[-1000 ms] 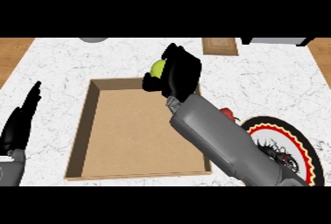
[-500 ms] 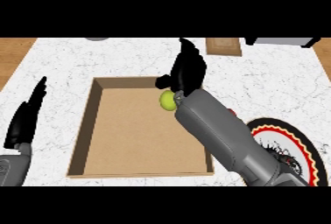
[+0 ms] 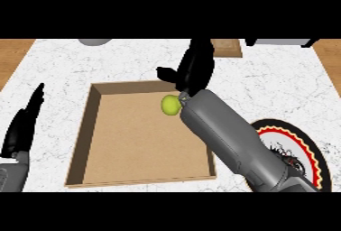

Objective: Pick the pear from the plate and place it in the cardboard box

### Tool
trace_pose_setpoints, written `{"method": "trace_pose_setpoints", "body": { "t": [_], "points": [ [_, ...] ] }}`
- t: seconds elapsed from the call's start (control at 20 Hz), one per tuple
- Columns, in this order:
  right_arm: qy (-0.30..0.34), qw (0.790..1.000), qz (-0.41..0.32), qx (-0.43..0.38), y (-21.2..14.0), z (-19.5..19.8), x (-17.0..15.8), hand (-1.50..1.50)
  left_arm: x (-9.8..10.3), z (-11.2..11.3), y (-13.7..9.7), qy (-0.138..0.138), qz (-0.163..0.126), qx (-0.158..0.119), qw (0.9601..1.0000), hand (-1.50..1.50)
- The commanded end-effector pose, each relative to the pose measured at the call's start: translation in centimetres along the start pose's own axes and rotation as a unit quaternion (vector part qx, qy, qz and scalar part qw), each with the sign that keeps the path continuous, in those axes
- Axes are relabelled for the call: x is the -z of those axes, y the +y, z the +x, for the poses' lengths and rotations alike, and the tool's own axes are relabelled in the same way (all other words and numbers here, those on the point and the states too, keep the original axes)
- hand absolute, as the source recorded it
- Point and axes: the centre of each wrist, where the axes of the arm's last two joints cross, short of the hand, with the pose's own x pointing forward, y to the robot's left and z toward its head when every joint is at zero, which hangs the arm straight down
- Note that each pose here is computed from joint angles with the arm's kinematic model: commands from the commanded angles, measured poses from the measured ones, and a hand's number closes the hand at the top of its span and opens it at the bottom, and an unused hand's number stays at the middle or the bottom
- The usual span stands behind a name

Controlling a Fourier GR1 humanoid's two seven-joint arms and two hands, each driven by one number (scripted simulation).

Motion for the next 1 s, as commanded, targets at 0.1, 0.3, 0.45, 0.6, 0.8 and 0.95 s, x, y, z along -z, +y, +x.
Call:
{"method": "trace_pose_setpoints", "body": {
  "t": [0.1, 0.3, 0.45, 0.6, 0.8, 0.95],
  "points": [
    [0.047, 0.991, -0.049, 0.117, -1.6, 0.5, -1.0, -1.5, -1.2, -1.7, 0.5, 0.018, 0.013, -0.001, 0.9998, 0.0],
    [0.047, 0.988, -0.061, 0.136, -3.5, -1.2, -2.8, -1.5, -1.7, -2.2, 1.0, 0.028, 0.027, -0.001, 0.9992, 0.0],
    [0.07, 0.986, -0.071, 0.133, -5.3, -3.1, -4.0, -1.5, -2.7, -3.7, 0.8, 0.035, 0.028, -0.002, 0.999, 0.0],
    [0.072, 0.985, -0.085, 0.133, -8.3, -4.5, -5.4, -1.5, -2.8, -3.8, 1.8, 0.042, 0.037, 0.002, 0.9984, 0.0],
    [0.084, 0.986, -0.089, 0.113, -12.6, -7.4, -8.6, -1.5, -2.5, -3.0, 1.9, 0.033, 0.036, -0.002, 0.9988, 0.0],
    [0.078, 0.989, -0.078, 0.103, -16.2, -8.9, -11.8, -1.5, -2.1, -3.0, 2.2, 0.035, 0.031, -0.001, 0.9989, 0.0]
  ]
}}
